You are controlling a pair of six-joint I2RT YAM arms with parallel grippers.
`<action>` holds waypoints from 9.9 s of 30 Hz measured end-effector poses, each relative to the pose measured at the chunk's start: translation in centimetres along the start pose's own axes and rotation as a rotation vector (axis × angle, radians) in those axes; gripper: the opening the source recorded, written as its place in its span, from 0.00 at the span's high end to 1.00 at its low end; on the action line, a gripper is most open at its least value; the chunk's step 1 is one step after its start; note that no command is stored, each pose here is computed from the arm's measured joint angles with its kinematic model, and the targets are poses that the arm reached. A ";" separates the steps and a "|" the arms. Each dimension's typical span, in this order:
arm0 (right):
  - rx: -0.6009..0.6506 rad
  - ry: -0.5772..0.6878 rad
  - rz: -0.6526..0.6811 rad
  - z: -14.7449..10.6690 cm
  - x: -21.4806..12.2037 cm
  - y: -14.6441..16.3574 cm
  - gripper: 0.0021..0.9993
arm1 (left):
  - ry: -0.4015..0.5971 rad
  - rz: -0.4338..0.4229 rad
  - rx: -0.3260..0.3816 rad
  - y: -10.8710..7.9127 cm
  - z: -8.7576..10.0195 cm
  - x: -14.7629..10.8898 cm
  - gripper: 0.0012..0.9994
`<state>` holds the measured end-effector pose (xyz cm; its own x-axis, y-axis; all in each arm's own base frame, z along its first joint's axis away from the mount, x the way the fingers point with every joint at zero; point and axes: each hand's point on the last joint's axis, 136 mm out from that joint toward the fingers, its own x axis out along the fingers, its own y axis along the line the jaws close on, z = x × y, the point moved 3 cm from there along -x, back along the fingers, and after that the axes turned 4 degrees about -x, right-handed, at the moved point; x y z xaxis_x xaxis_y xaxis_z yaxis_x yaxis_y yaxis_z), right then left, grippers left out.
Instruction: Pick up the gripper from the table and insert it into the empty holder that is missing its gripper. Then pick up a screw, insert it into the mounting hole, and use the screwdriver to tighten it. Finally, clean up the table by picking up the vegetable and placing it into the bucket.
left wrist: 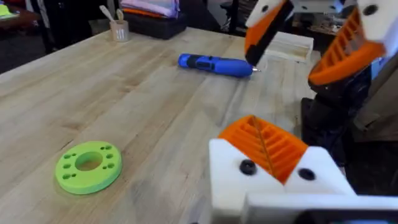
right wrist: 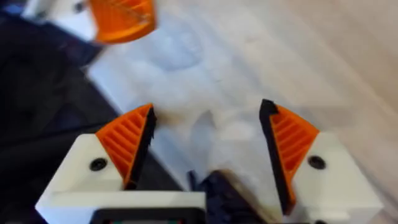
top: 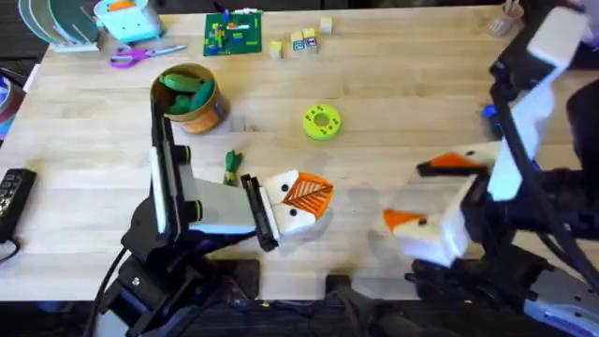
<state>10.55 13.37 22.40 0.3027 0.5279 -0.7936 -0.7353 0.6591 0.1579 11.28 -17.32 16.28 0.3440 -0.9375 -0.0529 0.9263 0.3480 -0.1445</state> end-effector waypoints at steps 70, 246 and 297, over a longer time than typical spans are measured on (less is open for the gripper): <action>0.564 0.382 -0.450 -13.1 3.5 -35.0 0.01 | -0.004 0.026 0.001 0.4 0.1 0.0 1.00; -0.333 -1.239 0.410 16.7 -0.9 6.8 0.98 | -0.007 0.052 0.001 0.7 0.1 0.0 1.00; -0.447 -0.784 -0.406 15.6 5.0 -12.6 0.98 | -0.007 0.052 0.001 0.7 0.1 0.0 1.00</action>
<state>30.74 16.09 25.59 0.7798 0.6182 -0.0992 -0.5991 0.6907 -0.4049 11.97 -17.04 16.29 0.3929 -0.9180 -0.0533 0.9072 0.3964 -0.1406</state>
